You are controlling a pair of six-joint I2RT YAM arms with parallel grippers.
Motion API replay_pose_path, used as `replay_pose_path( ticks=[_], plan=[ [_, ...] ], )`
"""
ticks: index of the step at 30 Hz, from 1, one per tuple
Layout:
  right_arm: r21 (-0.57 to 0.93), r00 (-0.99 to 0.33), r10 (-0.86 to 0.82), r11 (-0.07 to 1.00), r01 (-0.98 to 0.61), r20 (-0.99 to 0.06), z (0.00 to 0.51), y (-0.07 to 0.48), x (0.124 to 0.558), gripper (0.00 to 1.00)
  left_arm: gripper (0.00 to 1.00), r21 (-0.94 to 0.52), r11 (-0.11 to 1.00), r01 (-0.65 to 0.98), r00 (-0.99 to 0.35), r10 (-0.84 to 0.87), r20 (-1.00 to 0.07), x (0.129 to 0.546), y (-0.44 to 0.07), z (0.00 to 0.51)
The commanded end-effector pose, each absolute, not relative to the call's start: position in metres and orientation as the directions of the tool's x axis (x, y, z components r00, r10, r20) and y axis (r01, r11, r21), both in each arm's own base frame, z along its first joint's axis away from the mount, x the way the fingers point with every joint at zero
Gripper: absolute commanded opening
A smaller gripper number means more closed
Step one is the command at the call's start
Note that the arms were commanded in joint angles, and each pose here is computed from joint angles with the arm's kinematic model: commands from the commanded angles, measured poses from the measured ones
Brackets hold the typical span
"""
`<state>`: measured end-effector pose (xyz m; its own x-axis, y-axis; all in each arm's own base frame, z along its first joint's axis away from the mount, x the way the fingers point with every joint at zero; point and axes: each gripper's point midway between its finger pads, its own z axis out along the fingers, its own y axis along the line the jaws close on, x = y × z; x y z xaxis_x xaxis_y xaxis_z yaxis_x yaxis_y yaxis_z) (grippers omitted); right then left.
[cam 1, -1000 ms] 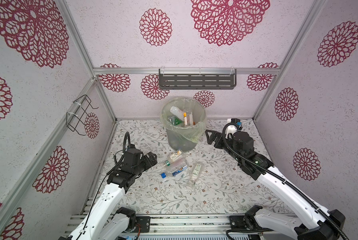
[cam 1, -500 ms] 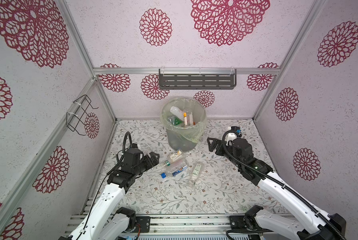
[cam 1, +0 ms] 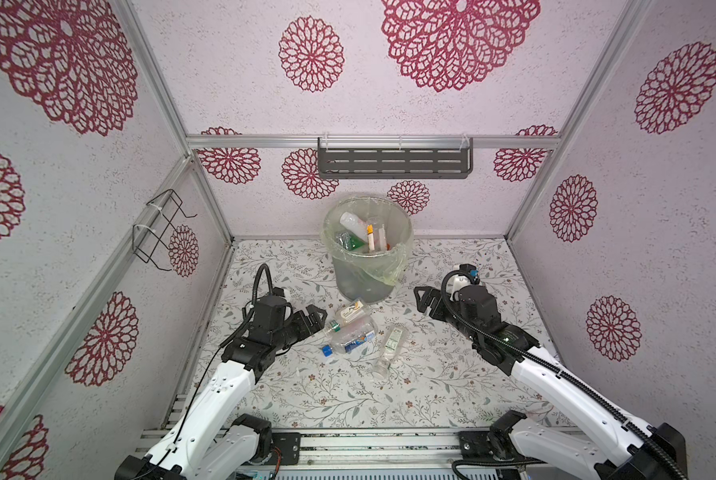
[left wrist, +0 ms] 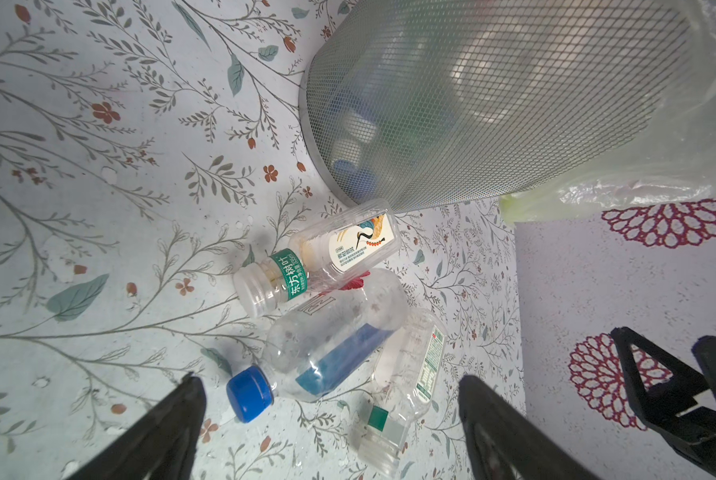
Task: Throw the plastic bottles in the bin
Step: 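Move the left gripper over the blue-capped clear bottle and lower it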
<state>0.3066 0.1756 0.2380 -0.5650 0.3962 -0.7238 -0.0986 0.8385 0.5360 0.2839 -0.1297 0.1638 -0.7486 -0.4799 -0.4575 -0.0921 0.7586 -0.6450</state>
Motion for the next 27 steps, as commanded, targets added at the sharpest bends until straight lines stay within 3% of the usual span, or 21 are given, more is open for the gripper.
replay_pose_path(
  ticks=[1,10,17,27],
  plan=[
    [0.584,-0.549,0.446,0.806,-0.097,-0.706,0.246,0.174,0.305,0.99,0.97,-0.663,0.745,-0.074,-0.759,-0.473,-0.447,0.283,-0.141,0.160],
    [0.584,-0.567,0.453,0.809,-0.061,-0.687,0.229,0.167,0.297,0.99,0.97,-0.630,0.776,-0.031,-0.789,-0.406,-0.462,0.279,-0.168,0.156],
    [0.589,-0.571,0.465,0.807,-0.042,-0.677,0.222,0.161,0.291,0.99,0.97,-0.505,0.863,0.007,-0.805,-0.295,-0.514,0.278,-0.171,0.144],
    [0.593,-0.573,0.476,0.805,-0.022,-0.667,0.213,0.156,0.286,0.99,0.97,-0.426,0.900,0.090,-0.840,-0.161,-0.518,0.290,-0.193,0.129]
  ],
)
